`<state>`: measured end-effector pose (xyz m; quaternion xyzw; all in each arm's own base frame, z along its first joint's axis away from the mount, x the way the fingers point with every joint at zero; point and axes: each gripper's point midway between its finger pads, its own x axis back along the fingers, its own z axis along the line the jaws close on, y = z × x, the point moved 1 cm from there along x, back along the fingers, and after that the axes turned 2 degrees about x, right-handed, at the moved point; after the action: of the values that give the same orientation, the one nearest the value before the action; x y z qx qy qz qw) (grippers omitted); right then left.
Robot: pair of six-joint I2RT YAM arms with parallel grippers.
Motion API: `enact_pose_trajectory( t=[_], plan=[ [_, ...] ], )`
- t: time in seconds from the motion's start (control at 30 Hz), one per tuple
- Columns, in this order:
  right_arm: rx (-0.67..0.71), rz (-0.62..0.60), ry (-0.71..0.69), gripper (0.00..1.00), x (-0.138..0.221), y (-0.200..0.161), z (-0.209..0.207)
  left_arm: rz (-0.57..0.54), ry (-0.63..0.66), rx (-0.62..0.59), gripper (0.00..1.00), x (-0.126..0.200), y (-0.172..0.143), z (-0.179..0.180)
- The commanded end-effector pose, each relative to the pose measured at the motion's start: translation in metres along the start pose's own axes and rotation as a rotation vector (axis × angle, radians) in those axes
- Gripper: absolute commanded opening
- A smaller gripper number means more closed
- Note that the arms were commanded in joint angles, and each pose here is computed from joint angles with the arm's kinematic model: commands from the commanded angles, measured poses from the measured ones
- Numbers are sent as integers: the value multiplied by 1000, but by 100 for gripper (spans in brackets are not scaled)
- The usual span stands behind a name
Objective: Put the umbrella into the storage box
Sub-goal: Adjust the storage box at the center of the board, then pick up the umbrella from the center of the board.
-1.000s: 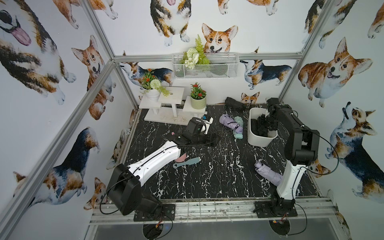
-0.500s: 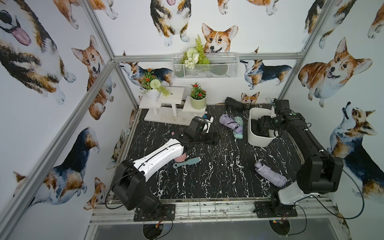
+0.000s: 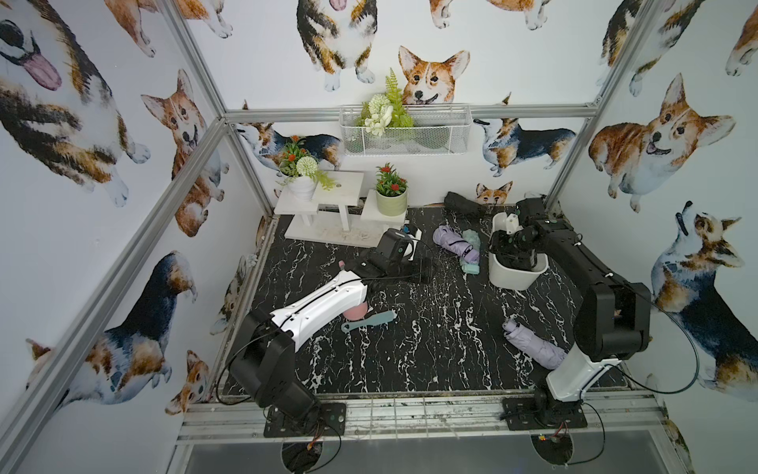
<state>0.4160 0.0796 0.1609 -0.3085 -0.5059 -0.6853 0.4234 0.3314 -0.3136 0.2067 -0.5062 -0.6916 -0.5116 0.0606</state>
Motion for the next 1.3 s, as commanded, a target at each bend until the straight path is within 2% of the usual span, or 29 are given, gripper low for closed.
enact_pose_trajectory(
  t=[0.0, 0.33, 0.47, 0.63, 0.7, 0.73, 0.77, 0.8, 0.83, 1.0, 1.13, 1.27],
  plan=[
    [-32, 2, 11, 54, -8, 0, 5, -6, 6, -5, 83, 2, 5, -1],
    [-28, 29, -32, 26, -8, -33, 6, 7, 23, 11, 83, 5, 1, 2],
    [-6, 40, -51, 21, -8, -49, 14, 21, 48, -1, 84, 5, 2, 5],
    [28, 40, -50, 21, -4, -63, 31, 25, 48, 0, 84, 0, 4, 6],
    [31, 41, -67, 32, 0, -66, 30, 30, 47, -1, 85, -4, 6, 8],
    [33, 31, -79, 45, 5, -66, 28, 37, 48, 1, 85, -8, 7, 10],
    [38, 14, -98, 60, 11, -64, 26, 39, 51, 6, 85, -11, 9, 14],
    [47, -7, -112, 96, 17, -61, 24, 31, 50, 14, 85, -11, 14, 16],
    [61, -24, -125, 100, 23, -58, 23, 42, 57, 35, 85, -20, 13, 24],
    [114, -121, -128, 100, 55, -33, 30, -2, 7, 143, 84, -36, 33, 39],
    [127, -198, -117, 100, 68, -3, 25, -1, -1, 145, 84, -44, 46, 37],
    [115, -263, -65, 99, 73, 43, 19, -8, 4, 143, 84, -45, 52, 35]
  ],
)
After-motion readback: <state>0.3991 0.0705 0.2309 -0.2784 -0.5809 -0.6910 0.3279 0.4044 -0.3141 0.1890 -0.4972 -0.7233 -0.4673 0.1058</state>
